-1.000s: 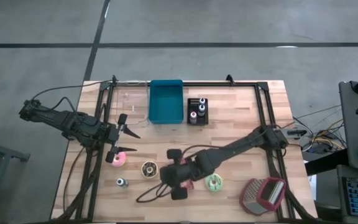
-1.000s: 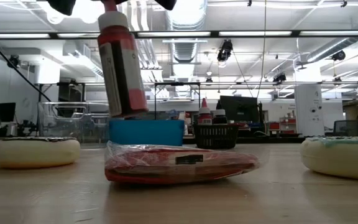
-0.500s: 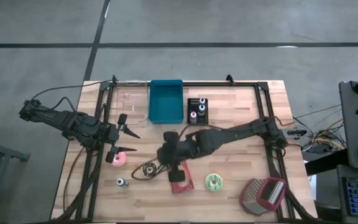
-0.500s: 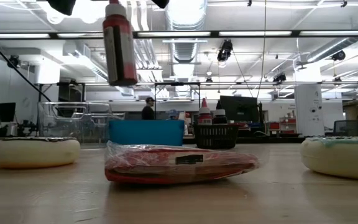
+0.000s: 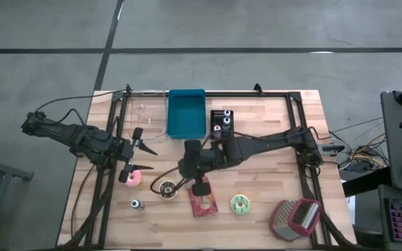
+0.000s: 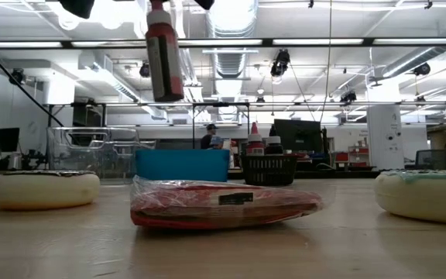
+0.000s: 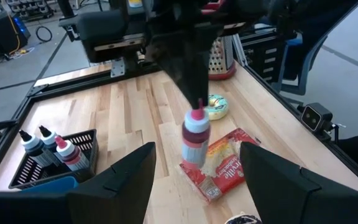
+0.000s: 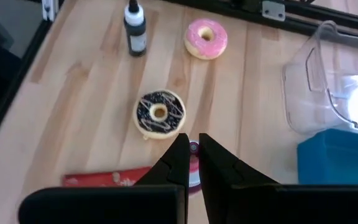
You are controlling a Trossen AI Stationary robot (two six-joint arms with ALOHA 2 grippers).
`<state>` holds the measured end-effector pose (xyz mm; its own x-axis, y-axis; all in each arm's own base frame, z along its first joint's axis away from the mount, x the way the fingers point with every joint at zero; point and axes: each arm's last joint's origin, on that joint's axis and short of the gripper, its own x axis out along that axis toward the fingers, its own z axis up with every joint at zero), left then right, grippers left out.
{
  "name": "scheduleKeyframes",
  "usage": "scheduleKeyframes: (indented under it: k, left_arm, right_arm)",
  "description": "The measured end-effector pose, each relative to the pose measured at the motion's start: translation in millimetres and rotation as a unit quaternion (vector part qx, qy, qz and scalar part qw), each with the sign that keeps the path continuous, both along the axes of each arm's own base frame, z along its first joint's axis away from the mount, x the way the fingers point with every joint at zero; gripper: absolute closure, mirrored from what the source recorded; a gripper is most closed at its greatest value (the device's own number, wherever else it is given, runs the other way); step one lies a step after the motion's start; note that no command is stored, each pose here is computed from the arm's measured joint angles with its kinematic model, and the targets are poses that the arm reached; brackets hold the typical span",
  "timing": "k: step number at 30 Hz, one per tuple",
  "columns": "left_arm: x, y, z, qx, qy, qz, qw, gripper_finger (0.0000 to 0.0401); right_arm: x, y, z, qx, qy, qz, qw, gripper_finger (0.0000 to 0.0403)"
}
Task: Pick & Place Food Item
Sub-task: Put the pink food coloring into the black bin
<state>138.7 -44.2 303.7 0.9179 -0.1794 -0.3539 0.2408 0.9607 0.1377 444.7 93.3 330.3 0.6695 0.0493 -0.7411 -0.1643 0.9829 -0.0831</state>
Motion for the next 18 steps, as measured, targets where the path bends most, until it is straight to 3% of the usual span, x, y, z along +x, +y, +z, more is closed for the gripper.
scheduleKeyframes:
  k: [6,12,18]
  left_arm:
    - [0,0,0,0.0,-0.001,0.0,1.0,0.0162]
    - [0,0,0,0.0,-0.002,0.001,1.0,0.0162]
    - [0,1,0,0.026,-0.007,0.012,1.0,0.0162]
  right_arm:
    - [-2,-38,7,-0.01,-0.006,-0.026,1.0,0.039]
    - [-1,-93,8,0.06,0.002,-0.024,0.998,0.039]
    - [-5,-155,8,0.053,-0.005,-0.067,0.996,0.039]
